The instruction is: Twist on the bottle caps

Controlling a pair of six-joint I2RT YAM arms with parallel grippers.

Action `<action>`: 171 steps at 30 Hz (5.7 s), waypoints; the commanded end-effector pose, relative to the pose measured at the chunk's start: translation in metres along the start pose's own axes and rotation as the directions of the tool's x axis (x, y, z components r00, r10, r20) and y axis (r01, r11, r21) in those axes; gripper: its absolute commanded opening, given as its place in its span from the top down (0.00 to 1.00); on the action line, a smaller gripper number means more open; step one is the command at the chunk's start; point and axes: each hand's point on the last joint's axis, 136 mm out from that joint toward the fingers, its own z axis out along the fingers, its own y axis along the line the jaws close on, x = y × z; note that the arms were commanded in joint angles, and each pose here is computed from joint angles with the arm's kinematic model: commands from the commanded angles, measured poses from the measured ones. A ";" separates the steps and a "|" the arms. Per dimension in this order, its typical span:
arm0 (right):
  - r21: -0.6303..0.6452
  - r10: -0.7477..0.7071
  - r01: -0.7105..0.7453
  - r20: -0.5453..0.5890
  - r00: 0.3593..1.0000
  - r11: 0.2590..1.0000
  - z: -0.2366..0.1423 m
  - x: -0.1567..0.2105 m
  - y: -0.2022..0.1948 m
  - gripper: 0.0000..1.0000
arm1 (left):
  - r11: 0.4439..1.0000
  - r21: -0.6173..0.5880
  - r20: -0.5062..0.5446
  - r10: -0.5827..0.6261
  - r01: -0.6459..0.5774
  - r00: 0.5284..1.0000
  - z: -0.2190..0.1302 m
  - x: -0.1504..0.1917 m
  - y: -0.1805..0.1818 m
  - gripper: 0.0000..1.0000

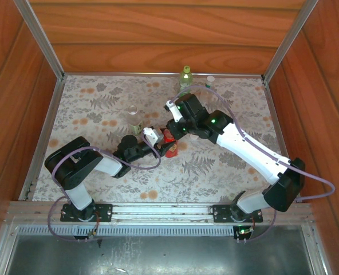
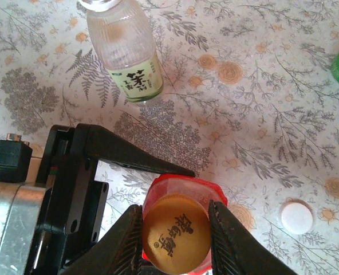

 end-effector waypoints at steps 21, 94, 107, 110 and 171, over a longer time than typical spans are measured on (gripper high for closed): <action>0.039 0.012 -0.004 -0.210 0.978 0.999 0.013 0.030 0.001 0.70 | 1.000 0.016 0.001 -0.002 0.002 1.000 -0.001 0.001 -0.004 0.34; 0.087 0.074 -0.038 -0.456 0.887 0.995 0.018 0.045 -0.001 0.73 | 1.000 0.026 -0.001 0.011 -0.011 1.000 -0.002 0.002 -0.007 0.34; 0.141 0.107 -0.063 -0.329 0.938 0.988 0.004 0.023 -0.010 0.61 | 1.000 0.023 0.000 0.011 -0.011 1.000 -0.004 0.001 -0.006 0.34; 0.129 0.107 -0.069 -0.309 0.945 0.989 0.003 0.019 -0.009 0.56 | 1.000 0.022 -0.001 0.011 -0.011 1.000 -0.004 0.002 -0.006 0.34; -0.167 0.233 -0.261 -0.169 0.958 0.951 -0.019 0.029 0.012 0.82 | 1.000 0.021 0.000 0.013 -0.013 1.000 -0.003 0.001 -0.006 0.34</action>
